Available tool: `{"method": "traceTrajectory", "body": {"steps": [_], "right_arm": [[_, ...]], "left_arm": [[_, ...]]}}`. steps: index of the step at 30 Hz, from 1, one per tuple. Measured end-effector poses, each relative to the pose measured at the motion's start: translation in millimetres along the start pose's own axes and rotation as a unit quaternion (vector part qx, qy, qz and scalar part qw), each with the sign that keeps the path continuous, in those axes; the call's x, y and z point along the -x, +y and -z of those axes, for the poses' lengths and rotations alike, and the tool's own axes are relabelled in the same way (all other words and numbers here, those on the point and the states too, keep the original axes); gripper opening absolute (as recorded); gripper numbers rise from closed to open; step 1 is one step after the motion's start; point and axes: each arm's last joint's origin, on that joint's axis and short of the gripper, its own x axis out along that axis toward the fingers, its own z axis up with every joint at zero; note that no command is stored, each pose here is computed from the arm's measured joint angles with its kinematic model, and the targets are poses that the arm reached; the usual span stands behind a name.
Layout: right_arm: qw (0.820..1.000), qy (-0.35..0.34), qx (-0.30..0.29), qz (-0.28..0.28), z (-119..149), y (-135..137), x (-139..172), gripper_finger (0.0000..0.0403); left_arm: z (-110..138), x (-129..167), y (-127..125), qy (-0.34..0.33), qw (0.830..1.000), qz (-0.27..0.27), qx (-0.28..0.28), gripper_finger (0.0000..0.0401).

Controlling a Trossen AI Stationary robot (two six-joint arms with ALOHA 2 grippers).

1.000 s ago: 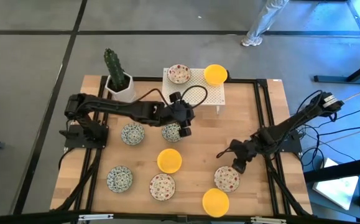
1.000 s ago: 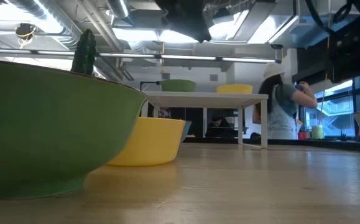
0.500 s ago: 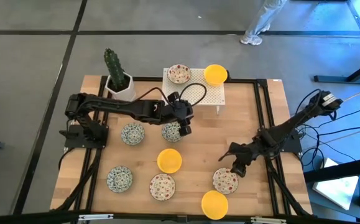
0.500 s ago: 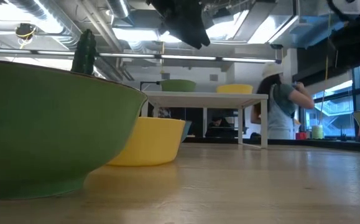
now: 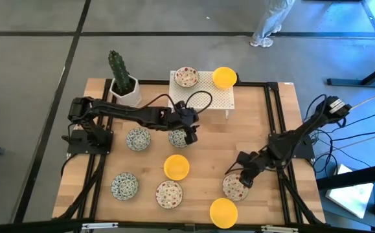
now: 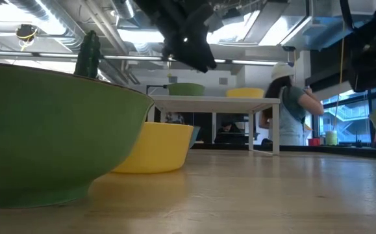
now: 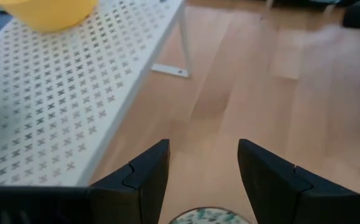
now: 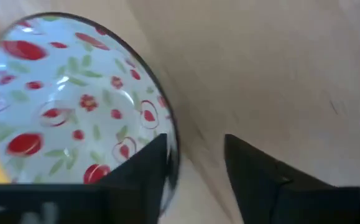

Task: Pick & Place Mini bowls
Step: Stack the right red white bowl on top of the red white bowl on the shelf

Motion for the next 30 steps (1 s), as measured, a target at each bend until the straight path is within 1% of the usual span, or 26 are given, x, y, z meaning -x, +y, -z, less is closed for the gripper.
{"method": "traceTrajectory", "body": {"steps": [2, 5, 6, 7, 11, 13, 16, 18, 22, 26, 30], "right_arm": [[1.000, -0.001, 0.000, 0.002, 0, 0, -1, 0.0111], [1.000, -0.012, 0.003, 0.000, -2, 0, -1, 0.0039], [1.000, -0.017, 0.007, -0.012, -3, 3, 1, 0.0022], [0.999, -0.028, 0.013, -0.016, -4, 5, 2, 0.0016], [0.998, -0.060, 0.018, 0.007, -8, 8, 7, 0.0025], [0.996, -0.085, 0.023, 0.019, -12, 14, 14, 0.0020], [0.987, -0.135, 0.029, 0.077, -17, 18, 27, 0.0012], [0.977, -0.174, 0.031, 0.119, -22, 22, 37, 0.0012], [0.955, -0.242, 0.027, 0.171, -30, 27, 54, 0.0015], [0.945, -0.269, 0.024, 0.187, -40, 28, 61, 0.0013], [0.939, -0.273, 0.023, 0.205, -48, 23, 62, 0.0013]], "left_arm": [[-1, -4, -3, -0.009, 1.000, 0.013, 0.006, 0.0184], [-1, -8, -9, -0.015, 0.999, 0.049, 0.008, 0.0184], [-3, -11, -12, -0.023, 0.998, 0.063, 0.010, 0.0184], [-1, -14, -14, -0.019, 0.997, 0.074, 0.009, 0.0184], [5, -30, -21, -0.011, 0.994, 0.107, 0.010, 0.0184], [8, -38, -23, -0.010, 0.992, 0.121, 0.017, 0.0184], [12, -48, -25, -0.006, 0.989, 0.145, 0.019, 0.0184], [10, -48, -26, -0.007, 0.987, 0.158, 0.019, 0.0184], [2, -44, -30, -0.029, 0.986, 0.165, 0.018, 0.0184], [-16, -35, -39, -0.079, 0.982, 0.172, -0.004, 0.0184], [-20, -29, -48, -0.096, 0.980, 0.171, -0.026, 0.0184]]}}
